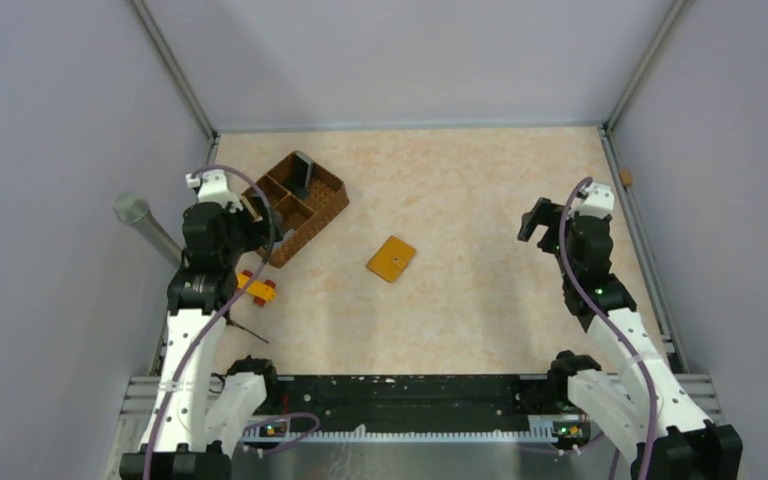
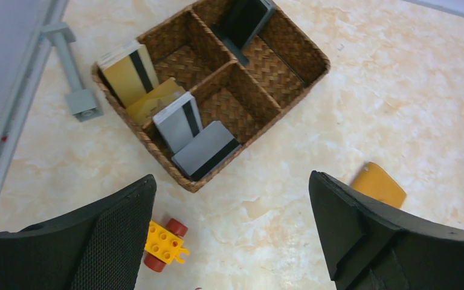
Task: Put the credit cards into the card holder
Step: Pick up the card holder from the center of the board.
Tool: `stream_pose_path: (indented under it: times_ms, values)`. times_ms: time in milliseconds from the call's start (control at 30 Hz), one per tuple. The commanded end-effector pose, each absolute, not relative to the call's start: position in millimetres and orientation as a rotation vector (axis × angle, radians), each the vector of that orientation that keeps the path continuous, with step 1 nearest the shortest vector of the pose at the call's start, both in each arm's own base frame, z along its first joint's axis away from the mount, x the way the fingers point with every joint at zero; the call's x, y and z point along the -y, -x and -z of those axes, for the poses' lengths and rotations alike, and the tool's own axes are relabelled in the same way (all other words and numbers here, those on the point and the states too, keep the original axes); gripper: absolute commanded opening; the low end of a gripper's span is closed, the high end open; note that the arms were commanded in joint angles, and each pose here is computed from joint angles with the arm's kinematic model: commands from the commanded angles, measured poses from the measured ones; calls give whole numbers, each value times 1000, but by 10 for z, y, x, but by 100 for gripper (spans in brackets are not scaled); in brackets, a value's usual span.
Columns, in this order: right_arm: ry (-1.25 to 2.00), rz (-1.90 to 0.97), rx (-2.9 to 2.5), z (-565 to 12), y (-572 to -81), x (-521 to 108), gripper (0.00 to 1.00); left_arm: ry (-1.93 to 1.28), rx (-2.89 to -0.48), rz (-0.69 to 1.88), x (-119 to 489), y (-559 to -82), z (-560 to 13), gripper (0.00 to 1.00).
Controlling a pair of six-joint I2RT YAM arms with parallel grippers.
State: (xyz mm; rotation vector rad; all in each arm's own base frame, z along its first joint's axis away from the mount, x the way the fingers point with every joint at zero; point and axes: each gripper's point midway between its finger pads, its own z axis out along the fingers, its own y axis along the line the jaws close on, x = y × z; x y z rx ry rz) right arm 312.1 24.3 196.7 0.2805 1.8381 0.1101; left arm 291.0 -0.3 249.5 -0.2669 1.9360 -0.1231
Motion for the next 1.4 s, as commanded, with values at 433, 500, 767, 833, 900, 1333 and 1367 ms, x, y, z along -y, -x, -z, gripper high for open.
stream_pose_path:
  times_ms: [433, 500, 767, 833, 900, 1333, 1367]
  values:
    - [-99, -668, -1903, -1981, -3148, -1158, 91, -8, -2152, 756, 1925, -3207, -1933, 99]
    - [-89, -717, -1941, -1852, -3131, -1257, 89, -52, -2210, 833, 2115, -3241, -1707, 99]
    - [-49, -771, -1999, -1726, -3044, -1384, 88, -150, -2417, 937, 2404, -3323, -986, 99]
    - [-43, -774, -2001, -1739, -3041, -1390, 88, -160, -2462, 924, 2403, -3327, -861, 96]
    - [-40, -779, -2003, -1752, -3044, -1399, 88, -167, -2510, 930, 2411, -3289, -749, 90]
    - [-34, -798, -2035, -1678, -3066, -1441, 88, -262, -2534, 1111, 2645, -2921, -650, 70]
    - [-35, -799, -2036, -1672, -3064, -1443, 88, -251, -2540, 1087, 2619, -2921, -625, 69]
